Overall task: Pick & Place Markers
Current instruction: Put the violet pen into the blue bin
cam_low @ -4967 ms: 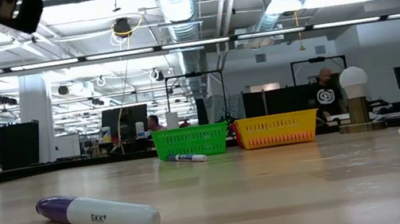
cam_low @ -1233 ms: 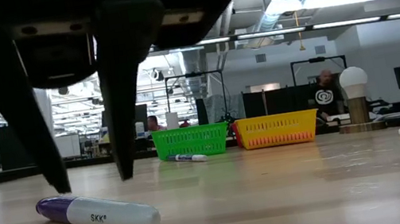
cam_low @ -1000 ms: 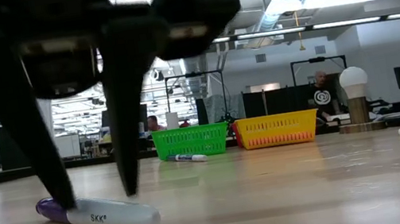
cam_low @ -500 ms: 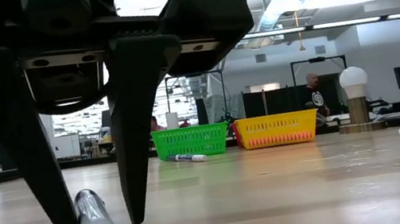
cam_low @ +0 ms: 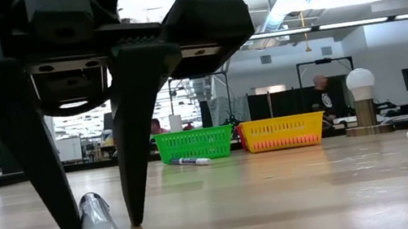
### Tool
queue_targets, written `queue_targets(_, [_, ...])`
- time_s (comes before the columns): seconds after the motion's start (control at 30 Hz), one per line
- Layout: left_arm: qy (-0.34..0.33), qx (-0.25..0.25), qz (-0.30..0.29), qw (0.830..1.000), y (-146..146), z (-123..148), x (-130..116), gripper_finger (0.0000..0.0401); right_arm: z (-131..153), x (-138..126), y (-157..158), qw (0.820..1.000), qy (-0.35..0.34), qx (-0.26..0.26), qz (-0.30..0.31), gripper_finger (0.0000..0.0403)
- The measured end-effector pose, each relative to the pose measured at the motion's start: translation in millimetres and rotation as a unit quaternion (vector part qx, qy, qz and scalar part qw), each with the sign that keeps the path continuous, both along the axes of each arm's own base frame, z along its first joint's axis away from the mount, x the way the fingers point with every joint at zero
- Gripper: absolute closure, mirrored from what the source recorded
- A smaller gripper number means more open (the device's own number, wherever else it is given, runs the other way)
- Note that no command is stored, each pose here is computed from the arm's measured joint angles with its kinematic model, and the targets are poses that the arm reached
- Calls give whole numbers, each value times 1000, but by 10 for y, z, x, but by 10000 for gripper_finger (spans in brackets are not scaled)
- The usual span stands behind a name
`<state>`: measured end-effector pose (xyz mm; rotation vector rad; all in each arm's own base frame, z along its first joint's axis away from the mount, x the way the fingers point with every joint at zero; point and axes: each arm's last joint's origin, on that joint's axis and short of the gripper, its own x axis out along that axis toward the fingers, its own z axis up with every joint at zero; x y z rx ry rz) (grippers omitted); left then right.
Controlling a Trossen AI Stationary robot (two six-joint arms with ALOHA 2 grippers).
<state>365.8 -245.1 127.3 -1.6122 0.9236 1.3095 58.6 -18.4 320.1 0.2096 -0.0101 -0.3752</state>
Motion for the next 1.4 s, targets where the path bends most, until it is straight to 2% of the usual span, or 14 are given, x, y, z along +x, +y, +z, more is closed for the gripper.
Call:
queue_targets(0.3, [7,10,-32,999,57,-5,17,293,0,0,0,1000,0,0,0,233])
queue_targets(1.13, [2,28,-32,999,80,-10,20,293,0,0,0,1000,0,0,0,233])
queue_targets(1.4, [-1,35,-55,998,81,-9,22,293,0,0,0,1000,0,0,0,233])
